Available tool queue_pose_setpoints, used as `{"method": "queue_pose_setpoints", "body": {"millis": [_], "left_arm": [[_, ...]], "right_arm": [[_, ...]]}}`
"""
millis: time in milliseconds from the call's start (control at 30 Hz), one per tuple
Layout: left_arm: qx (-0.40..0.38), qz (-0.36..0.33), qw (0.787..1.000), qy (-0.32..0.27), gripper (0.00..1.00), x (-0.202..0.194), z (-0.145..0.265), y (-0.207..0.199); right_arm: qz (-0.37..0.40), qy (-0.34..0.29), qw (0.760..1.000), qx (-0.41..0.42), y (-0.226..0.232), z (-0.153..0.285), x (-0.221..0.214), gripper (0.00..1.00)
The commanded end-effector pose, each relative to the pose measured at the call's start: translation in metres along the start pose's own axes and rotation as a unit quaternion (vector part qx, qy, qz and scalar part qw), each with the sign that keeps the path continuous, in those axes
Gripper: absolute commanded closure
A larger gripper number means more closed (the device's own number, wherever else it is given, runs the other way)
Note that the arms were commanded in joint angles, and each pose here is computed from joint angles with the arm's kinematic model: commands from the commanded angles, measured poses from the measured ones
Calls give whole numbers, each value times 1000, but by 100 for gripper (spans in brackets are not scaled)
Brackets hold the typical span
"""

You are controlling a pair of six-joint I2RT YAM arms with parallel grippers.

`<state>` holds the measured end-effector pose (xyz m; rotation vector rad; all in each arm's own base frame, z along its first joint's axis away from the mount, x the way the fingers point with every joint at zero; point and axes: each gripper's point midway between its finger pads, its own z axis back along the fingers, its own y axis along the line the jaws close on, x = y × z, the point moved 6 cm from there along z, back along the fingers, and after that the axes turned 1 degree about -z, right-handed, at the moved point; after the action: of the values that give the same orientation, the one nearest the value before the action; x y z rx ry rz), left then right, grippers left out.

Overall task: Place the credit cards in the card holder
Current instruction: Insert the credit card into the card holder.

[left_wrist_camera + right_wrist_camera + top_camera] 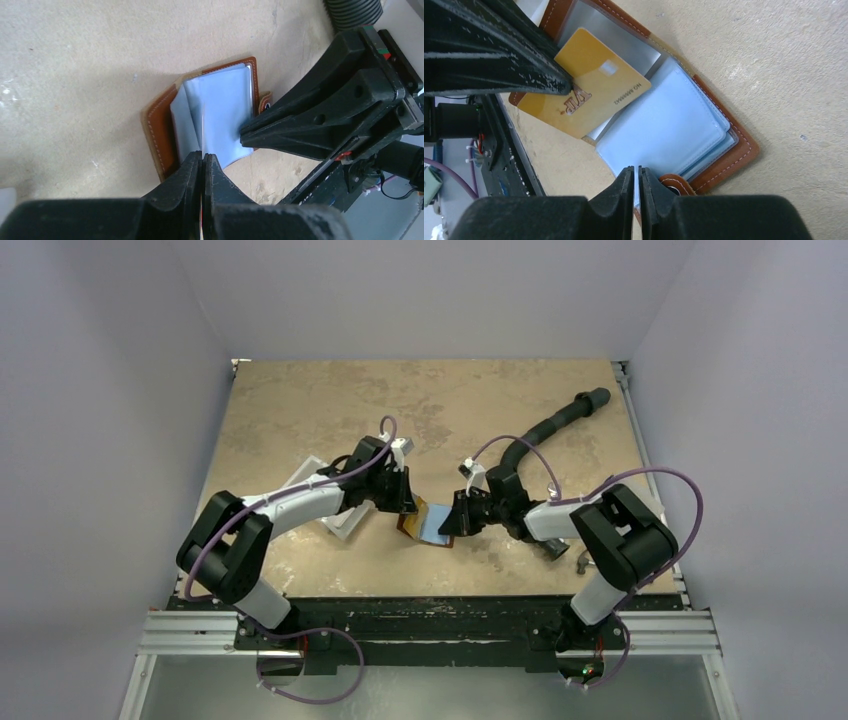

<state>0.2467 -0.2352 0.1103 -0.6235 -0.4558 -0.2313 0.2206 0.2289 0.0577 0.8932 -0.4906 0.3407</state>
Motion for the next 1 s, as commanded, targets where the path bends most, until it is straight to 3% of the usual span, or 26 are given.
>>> {"method": "queue_pose_setpoints", "body": {"millis": [0,267,967], "left_arm": [[-17,19,1000,-7,100,4,7,5],[-58,64,996,14,100,-2,0,13],[-99,52,993,35,100,-4,-15,14]], "right_arm": [[7,-10,1000,-11,-2,-4,6,86],[-1,-2,1000,-18,-8,-5,0,88],[2,-1,1000,-17,-8,-5,-1,88]]}}
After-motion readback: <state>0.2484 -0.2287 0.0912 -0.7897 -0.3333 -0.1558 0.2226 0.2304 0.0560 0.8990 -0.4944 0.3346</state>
